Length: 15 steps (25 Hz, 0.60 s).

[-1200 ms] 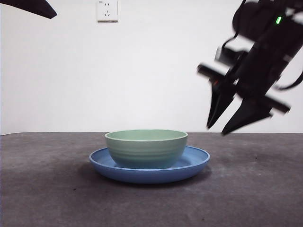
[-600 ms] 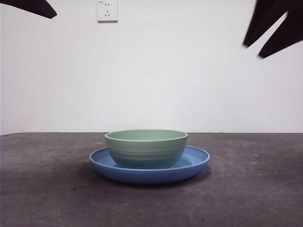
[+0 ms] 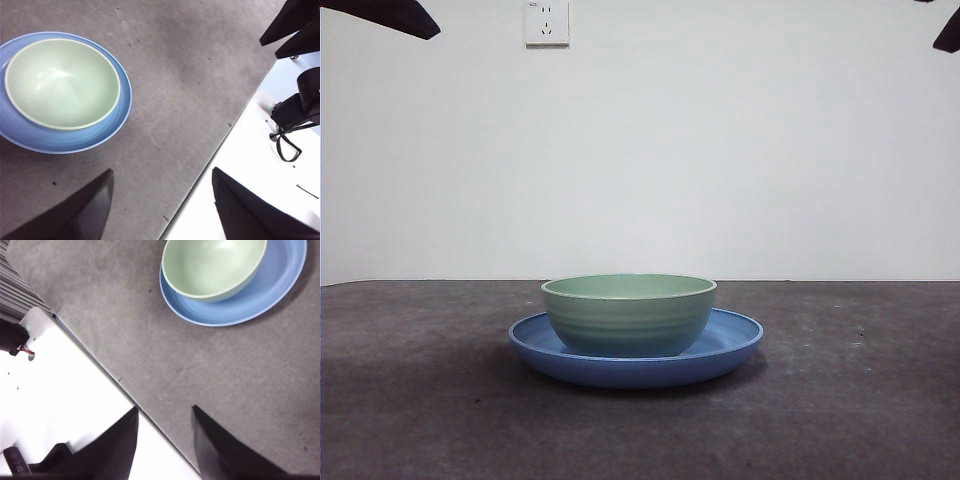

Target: Place the green bowl on the blue plate

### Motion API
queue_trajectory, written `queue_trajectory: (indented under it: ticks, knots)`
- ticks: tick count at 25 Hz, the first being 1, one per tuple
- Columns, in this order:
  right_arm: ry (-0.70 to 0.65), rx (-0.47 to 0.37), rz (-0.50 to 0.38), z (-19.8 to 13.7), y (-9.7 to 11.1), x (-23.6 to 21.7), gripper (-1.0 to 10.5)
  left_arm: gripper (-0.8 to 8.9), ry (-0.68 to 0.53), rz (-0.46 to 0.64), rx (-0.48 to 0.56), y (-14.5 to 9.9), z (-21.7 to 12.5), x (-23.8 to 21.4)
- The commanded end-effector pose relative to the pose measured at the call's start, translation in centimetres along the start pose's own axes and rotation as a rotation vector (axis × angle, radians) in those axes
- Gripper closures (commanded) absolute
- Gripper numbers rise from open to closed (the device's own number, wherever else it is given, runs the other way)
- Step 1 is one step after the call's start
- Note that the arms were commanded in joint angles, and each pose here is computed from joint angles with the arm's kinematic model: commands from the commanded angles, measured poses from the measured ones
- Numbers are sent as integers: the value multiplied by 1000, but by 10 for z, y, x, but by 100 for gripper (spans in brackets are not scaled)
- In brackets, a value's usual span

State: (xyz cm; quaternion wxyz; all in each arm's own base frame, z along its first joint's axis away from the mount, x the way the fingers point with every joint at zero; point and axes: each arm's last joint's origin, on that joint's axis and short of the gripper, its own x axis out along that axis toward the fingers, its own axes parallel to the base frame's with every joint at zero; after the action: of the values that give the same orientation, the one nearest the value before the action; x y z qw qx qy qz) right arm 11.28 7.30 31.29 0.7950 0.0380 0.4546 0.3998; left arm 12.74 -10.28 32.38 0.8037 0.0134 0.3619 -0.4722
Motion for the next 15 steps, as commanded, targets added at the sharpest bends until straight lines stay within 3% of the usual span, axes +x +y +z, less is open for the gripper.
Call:
queue_trajectory:
  ticks: [1,9,11,13,15]
  knots:
    - [-13,-29,6,3,2,-1,774,498,-9,-8,19,-1,3,0]
    - [-12,-28,6,3,2,-1,775,514,-7,-8,18,-1,2,0]
    - [-11,-28,6,3,2,-1,821,648,-7,-8,18,-1,2,0]
    - [-12,-29,6,3,2,-1,948,818,-8,-8,19,-1,2,0]
    - [-13,-30,5,3,2,-1,939,796,-8,-8,19,-1,3,0]
